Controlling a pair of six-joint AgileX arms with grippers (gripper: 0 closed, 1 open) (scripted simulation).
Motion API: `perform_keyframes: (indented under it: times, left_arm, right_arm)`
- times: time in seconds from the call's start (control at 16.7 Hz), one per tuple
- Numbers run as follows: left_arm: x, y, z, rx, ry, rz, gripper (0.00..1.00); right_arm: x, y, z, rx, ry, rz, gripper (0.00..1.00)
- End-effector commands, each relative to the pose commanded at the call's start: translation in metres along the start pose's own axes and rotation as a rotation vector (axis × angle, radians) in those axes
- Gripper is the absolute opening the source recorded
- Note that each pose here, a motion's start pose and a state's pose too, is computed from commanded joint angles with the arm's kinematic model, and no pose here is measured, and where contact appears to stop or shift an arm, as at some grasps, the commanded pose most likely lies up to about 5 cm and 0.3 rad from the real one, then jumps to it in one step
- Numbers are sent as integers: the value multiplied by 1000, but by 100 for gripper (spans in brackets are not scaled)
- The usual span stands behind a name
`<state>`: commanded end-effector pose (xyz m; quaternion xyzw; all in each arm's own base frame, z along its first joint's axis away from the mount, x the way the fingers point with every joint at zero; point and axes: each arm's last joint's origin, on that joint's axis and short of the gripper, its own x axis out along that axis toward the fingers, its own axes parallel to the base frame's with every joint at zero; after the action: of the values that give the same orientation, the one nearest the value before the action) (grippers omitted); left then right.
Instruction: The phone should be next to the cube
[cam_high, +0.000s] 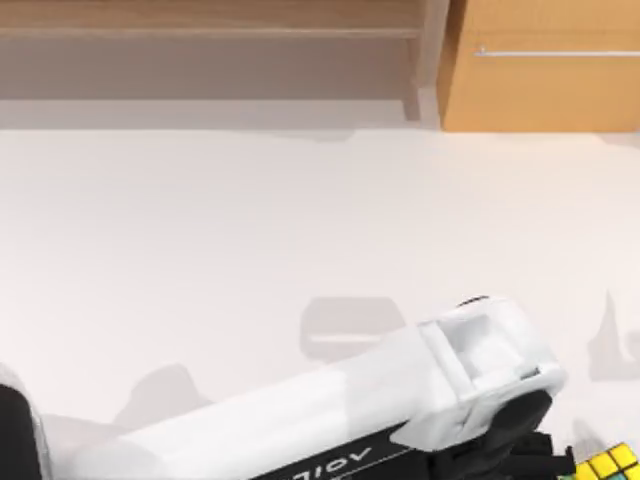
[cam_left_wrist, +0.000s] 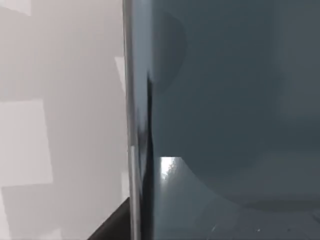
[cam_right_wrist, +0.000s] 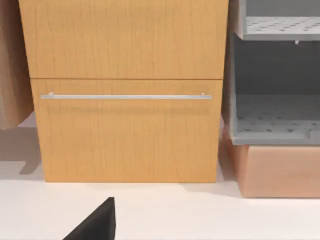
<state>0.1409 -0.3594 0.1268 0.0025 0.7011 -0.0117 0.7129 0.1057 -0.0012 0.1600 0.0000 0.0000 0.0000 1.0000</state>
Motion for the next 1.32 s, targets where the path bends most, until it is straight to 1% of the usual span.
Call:
perform_keyframes:
  times: [0.06, 0.36, 1.14, 1.2, 1.32]
  left_arm:
    - [5, 1, 0, 0, 5, 13, 0]
    - [5, 1, 0, 0, 5, 13, 0]
    - [5, 1, 0, 0, 5, 13, 98]
    - [5, 1, 0, 0, 5, 13, 100]
    - [5, 1, 0, 0, 5, 13, 100]
  right_arm:
    - [0, 0, 0, 0, 0, 0, 100]
    - [0, 0, 0, 0, 0, 0, 100]
    - [0, 0, 0, 0, 0, 0, 100]
    - [0, 0, 0, 0, 0, 0, 100]
    - [0, 0, 0, 0, 0, 0, 100]
